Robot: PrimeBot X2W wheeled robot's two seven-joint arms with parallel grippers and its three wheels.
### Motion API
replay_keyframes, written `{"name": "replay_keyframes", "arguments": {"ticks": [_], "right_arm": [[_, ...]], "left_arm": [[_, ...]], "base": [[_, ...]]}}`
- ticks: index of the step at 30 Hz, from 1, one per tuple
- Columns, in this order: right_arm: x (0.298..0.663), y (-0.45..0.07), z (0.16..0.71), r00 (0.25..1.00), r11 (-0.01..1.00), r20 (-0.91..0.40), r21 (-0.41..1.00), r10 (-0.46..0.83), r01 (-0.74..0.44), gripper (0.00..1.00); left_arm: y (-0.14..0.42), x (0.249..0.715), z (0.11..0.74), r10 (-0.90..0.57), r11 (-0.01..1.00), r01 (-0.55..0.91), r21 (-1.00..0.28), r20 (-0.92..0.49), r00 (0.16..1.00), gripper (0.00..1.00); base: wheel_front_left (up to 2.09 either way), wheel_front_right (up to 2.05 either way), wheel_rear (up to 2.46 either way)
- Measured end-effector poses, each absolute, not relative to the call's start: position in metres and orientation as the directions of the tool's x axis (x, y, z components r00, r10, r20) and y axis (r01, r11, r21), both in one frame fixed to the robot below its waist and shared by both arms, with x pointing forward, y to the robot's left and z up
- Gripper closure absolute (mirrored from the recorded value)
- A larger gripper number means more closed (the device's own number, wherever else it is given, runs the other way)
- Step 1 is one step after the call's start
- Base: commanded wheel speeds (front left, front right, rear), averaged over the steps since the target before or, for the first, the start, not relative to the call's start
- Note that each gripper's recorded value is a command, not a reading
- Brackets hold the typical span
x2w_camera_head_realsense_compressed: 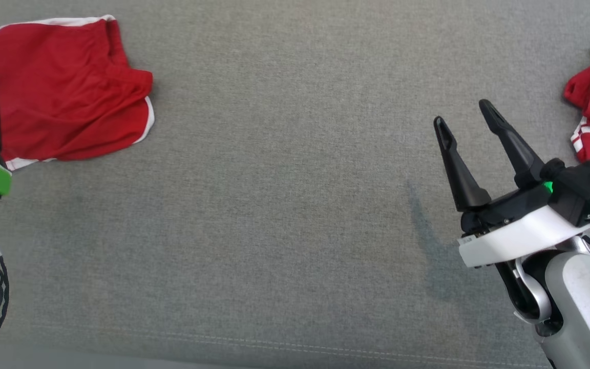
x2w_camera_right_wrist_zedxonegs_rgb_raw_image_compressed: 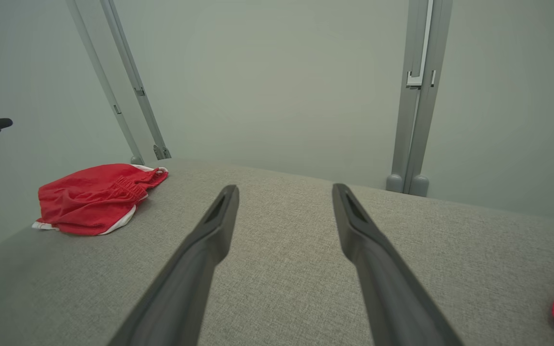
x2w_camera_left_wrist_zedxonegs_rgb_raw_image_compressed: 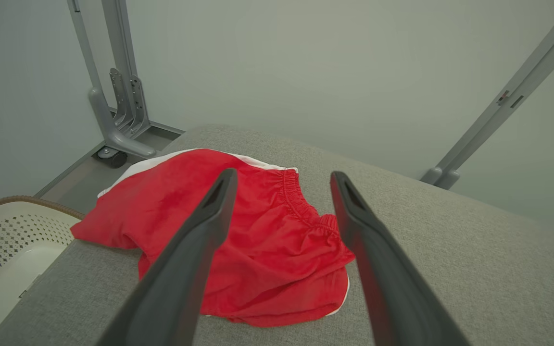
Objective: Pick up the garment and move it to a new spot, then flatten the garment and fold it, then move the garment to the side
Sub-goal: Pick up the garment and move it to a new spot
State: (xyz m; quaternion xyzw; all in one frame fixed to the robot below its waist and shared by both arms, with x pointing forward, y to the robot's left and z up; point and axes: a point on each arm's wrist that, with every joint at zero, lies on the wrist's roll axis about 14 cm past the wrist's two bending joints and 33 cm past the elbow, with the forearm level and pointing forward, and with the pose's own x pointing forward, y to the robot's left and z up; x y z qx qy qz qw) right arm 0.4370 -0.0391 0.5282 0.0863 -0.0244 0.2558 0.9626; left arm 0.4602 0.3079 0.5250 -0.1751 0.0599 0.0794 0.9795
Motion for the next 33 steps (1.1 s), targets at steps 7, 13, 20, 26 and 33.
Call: {"name": "replay_keyframes", "arguments": {"ticks": [7, 13, 20, 26, 33], "right_arm": [[0.459, -0.05, 0.517, 0.889, 0.876, 0.087, 0.151, 0.45, -0.458, 0.0], [0.47, -0.06, 0.501, 0.907, 0.893, 0.065, 0.159, 0.417, -0.422, 0.0], [0.475, -0.077, 0.49, 0.931, 0.918, 0.053, 0.152, 0.362, -0.366, 0.0], [0.477, -0.09, 0.479, 0.945, 0.934, 0.032, 0.144, 0.325, -0.326, 0.0], [0.476, -0.09, 0.477, 0.945, 0.935, 0.027, 0.142, 0.325, -0.325, 0.0]], "left_arm": [[0.298, 0.507, 0.487, 0.075, 0.924, -0.167, -0.343, -0.266, 0.961, 0.0], [0.293, 0.523, 0.428, 0.063, 0.919, -0.216, -0.329, -0.417, 0.907, 0.0], [0.275, 0.521, 0.362, 0.017, 0.916, -0.25, -0.314, -0.591, 0.807, 0.0], [0.265, 0.518, 0.333, -0.025, 0.926, -0.243, -0.288, -0.689, 0.724, 0.0], [0.26, 0.517, 0.331, -0.066, 0.935, -0.216, -0.282, -0.736, 0.674, 0.39]], "base": [[0.0, 0.0, 0.0], [0.0, 0.0, 0.0], [0.0, 0.0, 0.0], [0.0, 0.0, 0.0], [0.0, 0.0, 0.0]]}}
